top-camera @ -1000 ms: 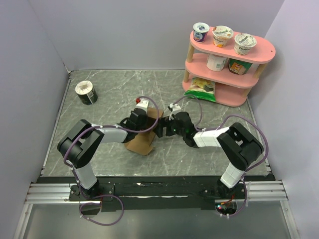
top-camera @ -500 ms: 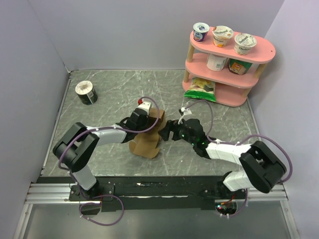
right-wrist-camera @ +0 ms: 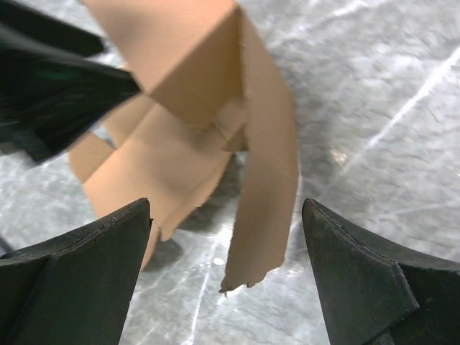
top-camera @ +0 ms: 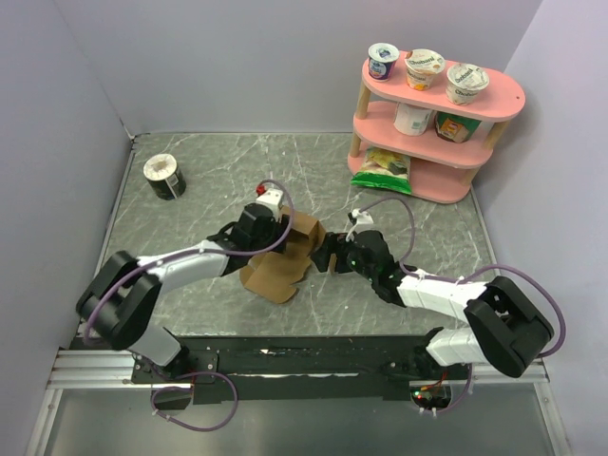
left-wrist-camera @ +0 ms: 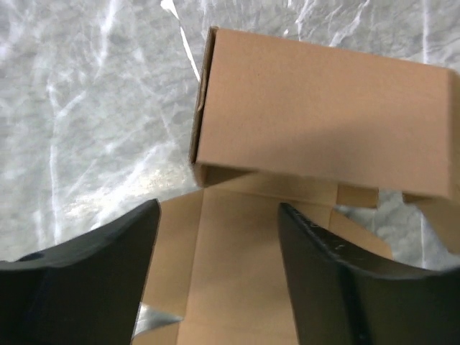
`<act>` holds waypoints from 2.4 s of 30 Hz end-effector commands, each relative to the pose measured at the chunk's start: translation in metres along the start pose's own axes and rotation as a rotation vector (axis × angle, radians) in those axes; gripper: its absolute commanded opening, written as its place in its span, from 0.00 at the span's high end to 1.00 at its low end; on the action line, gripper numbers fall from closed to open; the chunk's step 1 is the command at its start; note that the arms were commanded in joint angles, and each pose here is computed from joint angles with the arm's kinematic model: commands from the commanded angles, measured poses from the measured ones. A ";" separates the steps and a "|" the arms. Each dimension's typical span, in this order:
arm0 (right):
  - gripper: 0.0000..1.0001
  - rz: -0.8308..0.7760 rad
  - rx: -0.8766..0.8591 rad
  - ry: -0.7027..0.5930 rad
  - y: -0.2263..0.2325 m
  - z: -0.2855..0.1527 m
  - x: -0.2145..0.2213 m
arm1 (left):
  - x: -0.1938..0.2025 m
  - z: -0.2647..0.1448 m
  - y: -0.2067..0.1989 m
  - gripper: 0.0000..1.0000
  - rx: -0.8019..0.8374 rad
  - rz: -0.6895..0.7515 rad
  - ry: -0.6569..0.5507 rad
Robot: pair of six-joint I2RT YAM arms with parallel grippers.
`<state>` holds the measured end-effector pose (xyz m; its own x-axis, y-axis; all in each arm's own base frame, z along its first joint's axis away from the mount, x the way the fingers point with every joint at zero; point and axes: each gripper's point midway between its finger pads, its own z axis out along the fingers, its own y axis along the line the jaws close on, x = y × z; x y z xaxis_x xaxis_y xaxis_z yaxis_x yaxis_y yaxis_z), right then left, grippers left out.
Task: Fold the paper box
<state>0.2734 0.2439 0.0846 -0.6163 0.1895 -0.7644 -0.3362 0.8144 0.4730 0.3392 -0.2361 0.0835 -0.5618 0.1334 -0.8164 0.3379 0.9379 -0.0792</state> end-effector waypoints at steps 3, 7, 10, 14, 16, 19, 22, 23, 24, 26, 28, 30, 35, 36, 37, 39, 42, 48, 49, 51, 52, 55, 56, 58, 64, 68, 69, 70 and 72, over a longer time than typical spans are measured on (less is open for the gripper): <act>0.10 0.000 0.095 -0.035 -0.010 0.001 -0.015 | -0.046 -0.050 -0.006 0.21 0.000 -0.027 -0.200; 0.24 -0.027 0.135 -0.028 -0.014 -0.001 -0.020 | -0.042 -0.073 -0.031 0.24 0.091 -0.044 -0.235; 0.36 -0.030 0.156 -0.011 -0.016 -0.001 -0.020 | -0.023 -0.080 -0.057 0.29 0.228 -0.107 -0.204; 0.49 -0.019 0.194 0.002 -0.020 0.000 -0.021 | -0.001 -0.080 -0.086 0.39 0.370 -0.179 -0.170; 0.56 -0.020 0.208 0.018 -0.021 0.002 -0.020 | 0.007 -0.080 -0.098 0.41 0.425 -0.214 -0.155; 0.62 -0.013 0.225 0.036 -0.024 0.005 -0.019 | 0.009 -0.078 -0.112 0.45 0.503 -0.250 -0.171; 0.66 -0.015 0.236 0.055 -0.027 0.009 -0.016 | 0.015 -0.072 -0.118 0.49 0.537 -0.265 -0.172; 0.70 -0.016 0.239 0.057 -0.028 0.010 -0.016 | 0.023 -0.067 -0.121 0.51 0.542 -0.268 -0.151; 0.72 -0.015 0.242 0.057 -0.028 0.011 -0.019 | 0.022 -0.069 -0.127 0.52 0.585 -0.269 -0.164; 0.78 -0.029 0.250 0.067 -0.031 0.014 -0.019 | 0.035 -0.061 -0.131 0.54 0.603 -0.274 -0.125; 0.80 -0.047 0.251 0.068 -0.033 0.019 -0.022 | 0.037 -0.060 -0.138 0.56 0.632 -0.276 -0.115; 0.83 -0.063 0.261 0.064 -0.036 0.024 -0.029 | 0.043 -0.055 -0.139 0.57 0.632 -0.270 -0.103; 0.83 -0.108 0.251 0.062 -0.040 0.034 -0.042 | 0.041 -0.049 -0.139 0.57 0.622 -0.251 -0.117; 0.83 -0.132 0.246 0.054 -0.040 0.037 -0.048 | 0.041 -0.048 -0.138 0.58 0.616 -0.247 -0.120; 0.83 -0.146 0.235 0.058 -0.039 0.039 -0.049 | 0.042 -0.046 -0.136 0.58 0.604 -0.240 -0.119; 0.83 -0.188 0.219 0.065 -0.036 0.043 -0.057 | 0.043 -0.042 -0.129 0.58 0.559 -0.232 -0.127; 0.83 -0.231 0.211 0.080 -0.034 0.049 -0.064 | 0.042 -0.038 -0.118 0.58 0.504 -0.223 -0.151; 0.84 -0.252 0.198 0.114 -0.033 0.055 -0.064 | 0.038 -0.027 -0.111 0.60 0.452 -0.211 -0.192; 0.84 -0.251 0.195 0.119 -0.032 0.056 -0.063 | 0.039 -0.027 -0.111 0.60 0.452 -0.211 -0.196; 0.84 -0.244 0.195 0.122 -0.032 0.056 -0.061 | 0.042 -0.023 -0.111 0.60 0.447 -0.203 -0.178; 0.84 -0.242 0.192 0.123 -0.032 0.056 -0.061 | 0.048 -0.018 -0.111 0.60 0.440 -0.199 -0.163; 0.84 -0.237 0.187 0.125 -0.032 0.057 -0.060 | 0.056 -0.011 -0.109 0.61 0.432 -0.212 -0.155; 0.84 -0.233 0.187 0.128 -0.031 0.057 -0.060 | 0.058 -0.010 -0.110 0.60 0.433 -0.212 -0.153; 0.84 -0.230 0.188 0.134 -0.031 0.056 -0.060 | 0.065 -0.004 -0.109 0.61 0.423 -0.211 -0.131; 0.84 -0.165 0.194 0.155 -0.022 0.050 -0.066 | 0.076 0.004 -0.110 0.64 0.417 -0.217 -0.098; 0.82 -0.057 0.157 0.168 -0.007 0.054 -0.069 | 0.080 0.001 -0.111 0.67 0.431 -0.228 -0.084; 0.80 -0.036 0.129 0.183 0.000 0.054 -0.067 | 0.080 0.000 -0.112 0.67 0.436 -0.236 -0.081; 0.79 -0.016 0.111 0.185 0.004 0.056 -0.068 | 0.082 -0.001 -0.112 0.67 0.441 -0.243 -0.076; 0.76 0.035 0.061 0.202 0.015 0.061 -0.066 | 0.082 -0.005 -0.114 0.67 0.459 -0.261 -0.077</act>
<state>0.3496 0.2546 0.0991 -0.7183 0.0170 -0.6955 -0.2942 0.8985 0.3259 0.2576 -0.3288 0.0284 -0.5971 -0.0996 -0.7959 0.5073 0.7217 -0.4709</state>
